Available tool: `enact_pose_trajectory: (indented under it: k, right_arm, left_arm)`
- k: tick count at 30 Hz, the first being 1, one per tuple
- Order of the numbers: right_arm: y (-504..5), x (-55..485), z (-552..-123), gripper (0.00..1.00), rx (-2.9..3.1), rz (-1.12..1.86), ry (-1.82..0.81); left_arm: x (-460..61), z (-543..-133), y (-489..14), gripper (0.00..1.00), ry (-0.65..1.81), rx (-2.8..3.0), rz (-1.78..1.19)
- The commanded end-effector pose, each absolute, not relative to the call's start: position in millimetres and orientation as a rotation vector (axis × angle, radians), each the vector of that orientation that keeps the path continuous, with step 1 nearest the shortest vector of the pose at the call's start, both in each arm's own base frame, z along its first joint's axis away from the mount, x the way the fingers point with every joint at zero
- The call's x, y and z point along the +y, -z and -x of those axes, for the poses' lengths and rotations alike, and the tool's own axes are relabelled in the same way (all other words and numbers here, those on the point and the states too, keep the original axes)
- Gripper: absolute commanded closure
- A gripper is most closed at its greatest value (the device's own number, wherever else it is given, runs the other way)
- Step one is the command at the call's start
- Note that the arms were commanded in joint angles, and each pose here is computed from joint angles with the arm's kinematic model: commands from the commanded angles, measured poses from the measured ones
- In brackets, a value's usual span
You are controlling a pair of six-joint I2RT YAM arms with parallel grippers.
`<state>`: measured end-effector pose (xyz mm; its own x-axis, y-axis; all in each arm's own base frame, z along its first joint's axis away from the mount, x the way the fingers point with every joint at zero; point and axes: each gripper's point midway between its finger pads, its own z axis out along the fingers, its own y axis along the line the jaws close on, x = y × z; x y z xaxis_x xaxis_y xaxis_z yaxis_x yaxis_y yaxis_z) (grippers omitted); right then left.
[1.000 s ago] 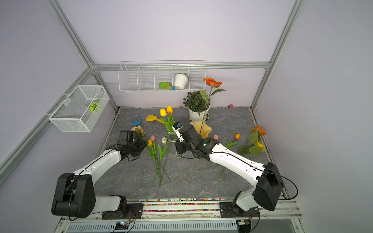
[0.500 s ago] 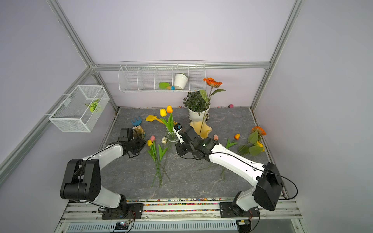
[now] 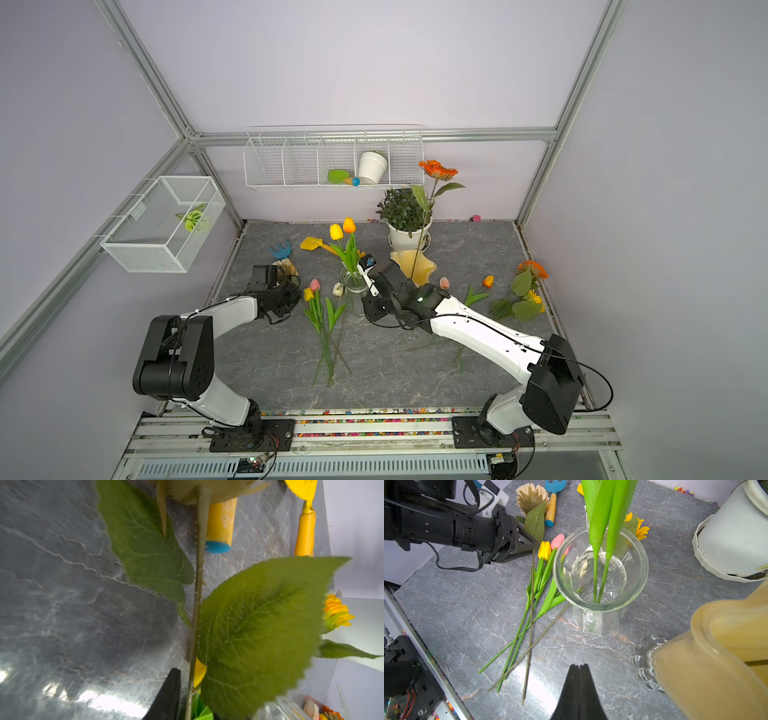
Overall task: Arrange the flowers in different vases according to their variety
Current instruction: Pick up the flower at the center of the board.
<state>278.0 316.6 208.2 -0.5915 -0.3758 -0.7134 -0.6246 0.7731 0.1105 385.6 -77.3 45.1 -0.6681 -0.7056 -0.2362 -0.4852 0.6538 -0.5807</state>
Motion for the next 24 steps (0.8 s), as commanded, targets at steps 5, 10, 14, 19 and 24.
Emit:
enact_pose_trajectory:
  k: [5, 10, 14, 19, 24]
  right_arm:
    - [-200, 310, -274, 0.99, 2.297, 0.736, -0.42]
    - [-199, 311, -275, 1.0, 2.301, 0.736, -0.416]
    - [-199, 311, -276, 1.0, 2.304, 0.734, -0.409]
    - [-207, 307, -276, 1.0, 2.295, 0.726, -0.396]
    - [-227, 292, -270, 1.0, 2.269, 0.679, -0.391]
  left_arm:
    - [-74, -390, -38, 0.75, 0.65, 2.42, 0.928]
    - [-71, -390, -36, 0.97, 0.623, 2.425, 0.922]
    - [-71, -391, -36, 1.0, 0.619, 2.43, 0.913]
    - [-66, -389, -53, 1.0, 0.582, 2.415, 0.886]
    - [-46, -382, -121, 1.0, 0.449, 2.333, 0.803]
